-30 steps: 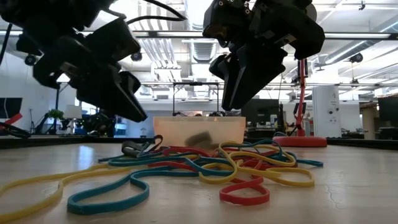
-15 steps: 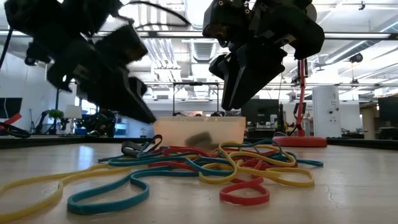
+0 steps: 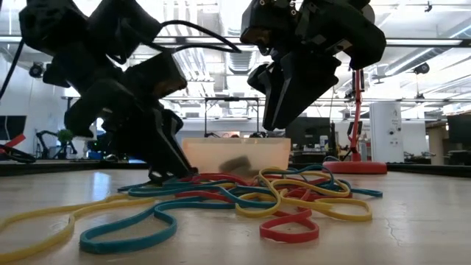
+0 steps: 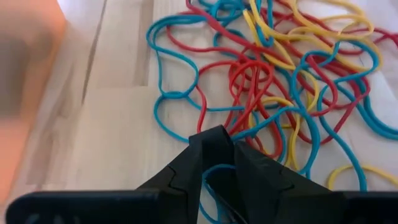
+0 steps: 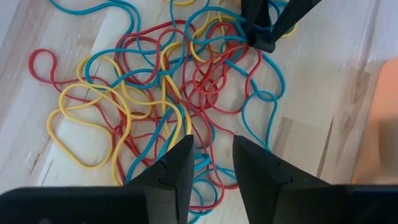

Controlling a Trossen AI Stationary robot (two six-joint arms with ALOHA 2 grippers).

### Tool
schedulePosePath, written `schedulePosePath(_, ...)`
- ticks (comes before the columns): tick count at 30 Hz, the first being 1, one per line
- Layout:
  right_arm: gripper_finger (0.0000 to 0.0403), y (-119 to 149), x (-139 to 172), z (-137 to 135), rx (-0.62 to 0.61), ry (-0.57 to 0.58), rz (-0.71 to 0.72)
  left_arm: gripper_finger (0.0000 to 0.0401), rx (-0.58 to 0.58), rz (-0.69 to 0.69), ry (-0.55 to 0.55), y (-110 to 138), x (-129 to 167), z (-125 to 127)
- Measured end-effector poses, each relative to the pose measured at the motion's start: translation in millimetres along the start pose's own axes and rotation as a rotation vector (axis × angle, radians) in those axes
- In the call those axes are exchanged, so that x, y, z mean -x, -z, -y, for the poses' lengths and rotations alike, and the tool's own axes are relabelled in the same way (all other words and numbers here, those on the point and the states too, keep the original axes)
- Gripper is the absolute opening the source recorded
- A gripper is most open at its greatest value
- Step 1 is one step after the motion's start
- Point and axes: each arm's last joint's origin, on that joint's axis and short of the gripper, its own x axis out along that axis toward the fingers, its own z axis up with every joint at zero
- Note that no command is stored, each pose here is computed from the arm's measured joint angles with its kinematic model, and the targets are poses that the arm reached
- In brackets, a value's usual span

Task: Pick and place rubber bands into bin
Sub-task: Put the black rubber band into the orange bin

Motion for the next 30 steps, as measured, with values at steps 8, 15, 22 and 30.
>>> schedulePosePath(8, 0.0095, -0.1, 0.0, 0.1, 0.000, 0.000, 0.001, 0.0077, -0.010, 0.021, -0.008, -5.1, 0.7, -1.2)
schedulePosePath(15, 0.0096, 0.4, -0.4, 0.1, -0.002, 0.000, 0.001, 0.0077, -0.011, 0.011, -0.003, -2.2, -2.8, -1.1)
schedulePosePath(22, 0.0092, 1.1, -0.9, 0.1, -0.004, 0.000, -0.002, 0.0114, -0.017, 0.023, 0.003, -3.4, -3.2, -0.7)
schedulePosePath(30, 0.0094, 1.3, -1.1, 0.1, -0.004, 0.000, -0.002, 0.0186, -0.018, 0.021, 0.004, -3.2, -3.2, -0.7)
